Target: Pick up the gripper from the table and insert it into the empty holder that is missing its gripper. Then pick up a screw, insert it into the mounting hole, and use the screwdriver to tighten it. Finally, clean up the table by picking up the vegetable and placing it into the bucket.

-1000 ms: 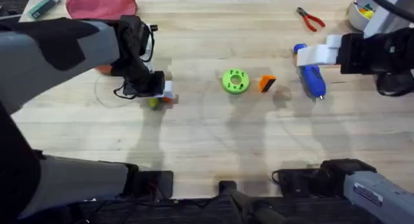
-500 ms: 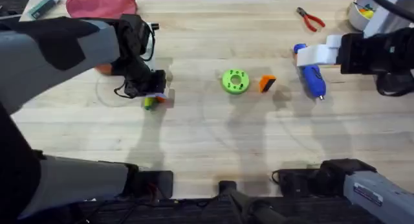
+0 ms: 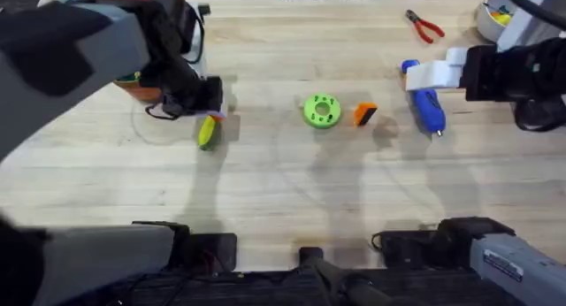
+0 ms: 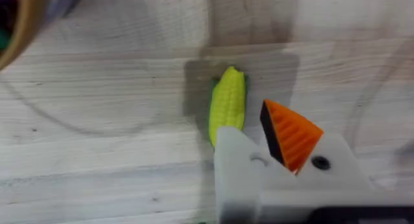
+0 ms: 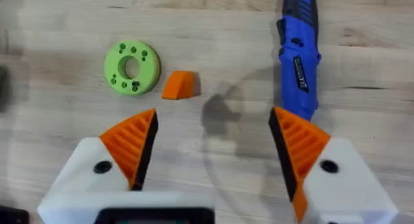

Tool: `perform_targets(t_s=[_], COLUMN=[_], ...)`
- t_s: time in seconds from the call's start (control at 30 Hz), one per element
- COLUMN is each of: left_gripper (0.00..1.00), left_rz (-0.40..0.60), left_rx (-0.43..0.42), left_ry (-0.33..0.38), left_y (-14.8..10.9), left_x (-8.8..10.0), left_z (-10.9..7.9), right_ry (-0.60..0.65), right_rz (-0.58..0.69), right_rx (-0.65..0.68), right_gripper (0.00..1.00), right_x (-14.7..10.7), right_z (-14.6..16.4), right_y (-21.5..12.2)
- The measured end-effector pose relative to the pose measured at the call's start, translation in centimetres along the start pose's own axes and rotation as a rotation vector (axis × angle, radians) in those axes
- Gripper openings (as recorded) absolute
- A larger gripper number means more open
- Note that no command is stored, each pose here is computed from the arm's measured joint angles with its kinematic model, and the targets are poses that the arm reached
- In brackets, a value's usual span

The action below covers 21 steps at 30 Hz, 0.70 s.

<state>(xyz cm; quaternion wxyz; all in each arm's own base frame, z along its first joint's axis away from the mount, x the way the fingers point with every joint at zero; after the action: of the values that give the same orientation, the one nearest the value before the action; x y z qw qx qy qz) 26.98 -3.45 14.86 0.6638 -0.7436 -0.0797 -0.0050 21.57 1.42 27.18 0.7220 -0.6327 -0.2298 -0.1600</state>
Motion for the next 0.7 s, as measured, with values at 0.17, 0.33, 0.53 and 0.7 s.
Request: perform_targets(t_s=[0.17, 0.33, 0.53, 0.7], left_gripper=[0.009, 0.009, 0.233, 0.919], left_rz=[-0.113, -0.201, -0.324, -0.345], left_rx=[-0.024, -0.042, -0.067, -0.072], left_ry=[0.011, 0.019, 0.034, 0.033], left_y=[-3.5, -6.1, -9.2, -9.7], left_x=[-0.1, -1.0, -2.0, -2.2], left_z=[-0.3, -0.4, -0.5, -0.5], right_ry=[0.0, 0.0, 0.0, 0.0], right_rz=[0.0, 0.0, 0.001, 0.001], right_rx=[0.0, 0.0, 0.0, 0.0], right_gripper=[0.992, 0.991, 0.991, 0.99], right_x=[0.0, 0.0, 0.0, 0.0], right_z=[0.0, 0.0, 0.0, 0.0], right_y=[0.0, 0.0, 0.0, 0.0])
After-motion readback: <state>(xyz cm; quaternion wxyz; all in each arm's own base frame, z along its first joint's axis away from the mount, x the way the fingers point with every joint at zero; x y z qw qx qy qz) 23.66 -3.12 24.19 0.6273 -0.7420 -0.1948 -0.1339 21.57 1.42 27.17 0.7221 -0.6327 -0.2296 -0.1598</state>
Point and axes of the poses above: each hand's point on the last joint's axis, 136 mm out from that joint toward the fingers, its own y axis out along the fingers, its own z axis along the line the jaws close on, x = y × z, the point moved 8 cm from there along -y, back along the fingers, and after that the axes turned 5 degrees about -y, right-handed, at the moved point
